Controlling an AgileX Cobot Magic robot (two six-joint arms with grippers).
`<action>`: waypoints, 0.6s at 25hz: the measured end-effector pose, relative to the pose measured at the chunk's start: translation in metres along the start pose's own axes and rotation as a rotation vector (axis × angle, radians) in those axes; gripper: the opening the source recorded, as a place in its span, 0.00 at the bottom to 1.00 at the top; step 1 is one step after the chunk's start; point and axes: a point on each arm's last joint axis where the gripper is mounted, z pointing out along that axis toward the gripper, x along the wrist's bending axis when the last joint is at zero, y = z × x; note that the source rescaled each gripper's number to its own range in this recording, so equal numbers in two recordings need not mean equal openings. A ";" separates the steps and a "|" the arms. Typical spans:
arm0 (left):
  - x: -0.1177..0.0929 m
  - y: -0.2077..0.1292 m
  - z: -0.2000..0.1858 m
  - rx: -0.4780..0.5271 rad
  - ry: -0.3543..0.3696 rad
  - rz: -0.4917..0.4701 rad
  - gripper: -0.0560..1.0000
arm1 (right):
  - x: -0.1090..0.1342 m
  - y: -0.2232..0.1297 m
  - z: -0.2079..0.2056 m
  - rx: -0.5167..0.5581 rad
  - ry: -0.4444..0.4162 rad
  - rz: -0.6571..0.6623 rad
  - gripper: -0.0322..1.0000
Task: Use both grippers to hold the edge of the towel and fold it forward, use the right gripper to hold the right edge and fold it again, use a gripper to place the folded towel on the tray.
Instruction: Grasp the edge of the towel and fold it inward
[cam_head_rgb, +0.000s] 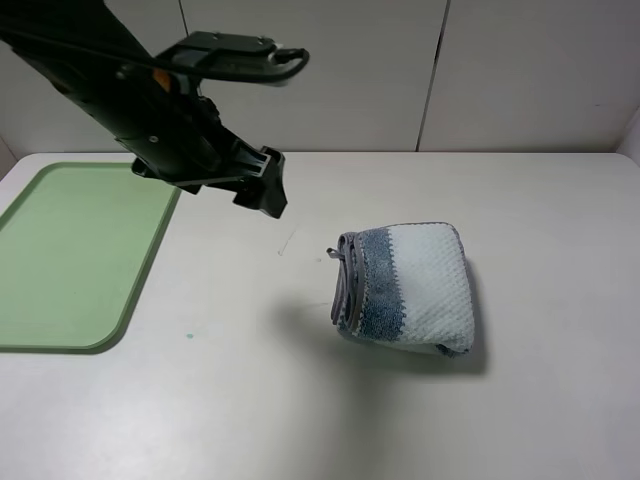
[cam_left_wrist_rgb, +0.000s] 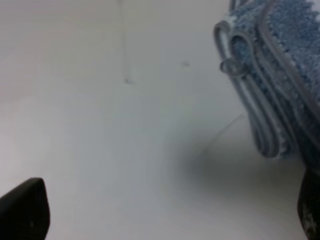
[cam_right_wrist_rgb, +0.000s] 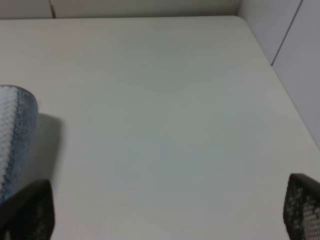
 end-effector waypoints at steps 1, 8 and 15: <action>-0.005 0.001 0.007 0.002 -0.007 -0.001 1.00 | 0.000 0.000 0.000 0.000 0.000 0.000 1.00; -0.037 0.009 0.048 -0.022 -0.054 -0.033 1.00 | 0.000 0.000 0.000 0.000 0.000 0.000 1.00; -0.054 0.007 0.081 -0.018 -0.078 -0.086 1.00 | 0.000 0.000 0.000 0.000 0.000 0.000 1.00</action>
